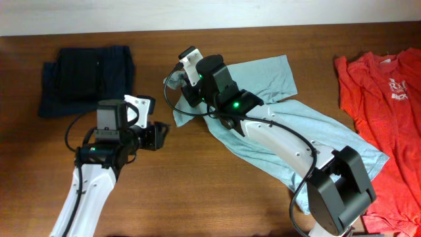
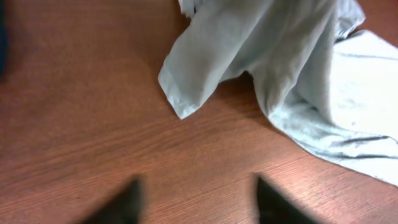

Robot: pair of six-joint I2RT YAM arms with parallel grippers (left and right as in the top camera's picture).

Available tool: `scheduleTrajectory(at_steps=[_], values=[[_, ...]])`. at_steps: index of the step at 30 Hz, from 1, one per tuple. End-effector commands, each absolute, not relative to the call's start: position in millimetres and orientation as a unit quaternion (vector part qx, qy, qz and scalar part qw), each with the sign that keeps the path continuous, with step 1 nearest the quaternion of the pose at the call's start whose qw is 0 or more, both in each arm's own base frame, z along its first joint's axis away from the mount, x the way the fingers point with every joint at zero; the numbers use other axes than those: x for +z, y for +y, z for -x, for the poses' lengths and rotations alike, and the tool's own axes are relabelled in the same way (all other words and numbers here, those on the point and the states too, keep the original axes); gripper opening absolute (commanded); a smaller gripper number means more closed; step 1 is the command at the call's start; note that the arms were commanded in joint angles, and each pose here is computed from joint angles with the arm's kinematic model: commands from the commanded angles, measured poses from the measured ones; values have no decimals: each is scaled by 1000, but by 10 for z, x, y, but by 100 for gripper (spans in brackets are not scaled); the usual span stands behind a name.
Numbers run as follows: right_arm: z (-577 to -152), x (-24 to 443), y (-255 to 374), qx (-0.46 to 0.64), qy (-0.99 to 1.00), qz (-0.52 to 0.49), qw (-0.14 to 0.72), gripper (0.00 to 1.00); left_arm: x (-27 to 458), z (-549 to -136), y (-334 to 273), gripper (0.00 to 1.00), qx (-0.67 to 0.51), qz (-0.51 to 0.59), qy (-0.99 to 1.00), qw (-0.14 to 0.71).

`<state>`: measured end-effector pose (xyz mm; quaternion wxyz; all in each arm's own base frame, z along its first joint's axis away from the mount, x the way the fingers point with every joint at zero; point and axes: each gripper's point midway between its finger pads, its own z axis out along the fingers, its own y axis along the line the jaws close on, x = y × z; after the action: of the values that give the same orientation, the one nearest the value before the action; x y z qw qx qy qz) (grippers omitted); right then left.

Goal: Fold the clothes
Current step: 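Reach the left gripper to the shirt's left edge and grasp it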

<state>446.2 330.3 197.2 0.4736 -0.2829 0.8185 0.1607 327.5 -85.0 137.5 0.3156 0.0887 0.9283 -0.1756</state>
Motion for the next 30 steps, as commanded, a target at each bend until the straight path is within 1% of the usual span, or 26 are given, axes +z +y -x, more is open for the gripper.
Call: scheduleTrajectory(at_steps=[1, 3, 5, 12, 13, 14, 15, 16, 19, 26, 30], values=[[-4504, 2024, 3294, 160, 818, 273, 480, 4, 1335, -3319, -896, 14, -184, -94, 929, 307], [-4504, 2024, 3294, 160, 818, 273, 480, 5, 1279, -3351, -890, 6, -181, -93, 931, 303], [-4504, 2024, 3294, 160, 818, 273, 480, 5, 1206, -3380, -890, 1, -181, -91, 933, 296], [-4504, 2024, 3294, 160, 818, 273, 480, 4, 816, -3597, -923, 1, -186, -85, 939, 275], [-4504, 2024, 3294, 160, 818, 273, 480, 5, 783, -3628, -947, 2, -192, -88, 938, 276], [-4504, 2024, 3294, 160, 818, 273, 480, 4, 755, -3660, -969, 8, -198, -90, 936, 277], [-4504, 2024, 3293, 160, 818, 273, 480, 4, 732, -3689, -980, 21, -200, -91, 935, 280], [-4504, 2024, 3294, 160, 818, 273, 480, 4, 710, -3715, -981, 36, -200, -91, 934, 282], [-4504, 2024, 3294, 160, 818, 273, 480, 5, 655, -3810, -987, 41, -199, -93, 931, 292], [-4504, 2024, 3294, 160, 818, 273, 480, 5, 454, -3855, -1014, 41, -201, -94, 934, 280], [-4505, 2025, 3294, 160, 818, 273, 480, 4, 441, -3881, -1060, 41, -206, -102, 931, 285]])
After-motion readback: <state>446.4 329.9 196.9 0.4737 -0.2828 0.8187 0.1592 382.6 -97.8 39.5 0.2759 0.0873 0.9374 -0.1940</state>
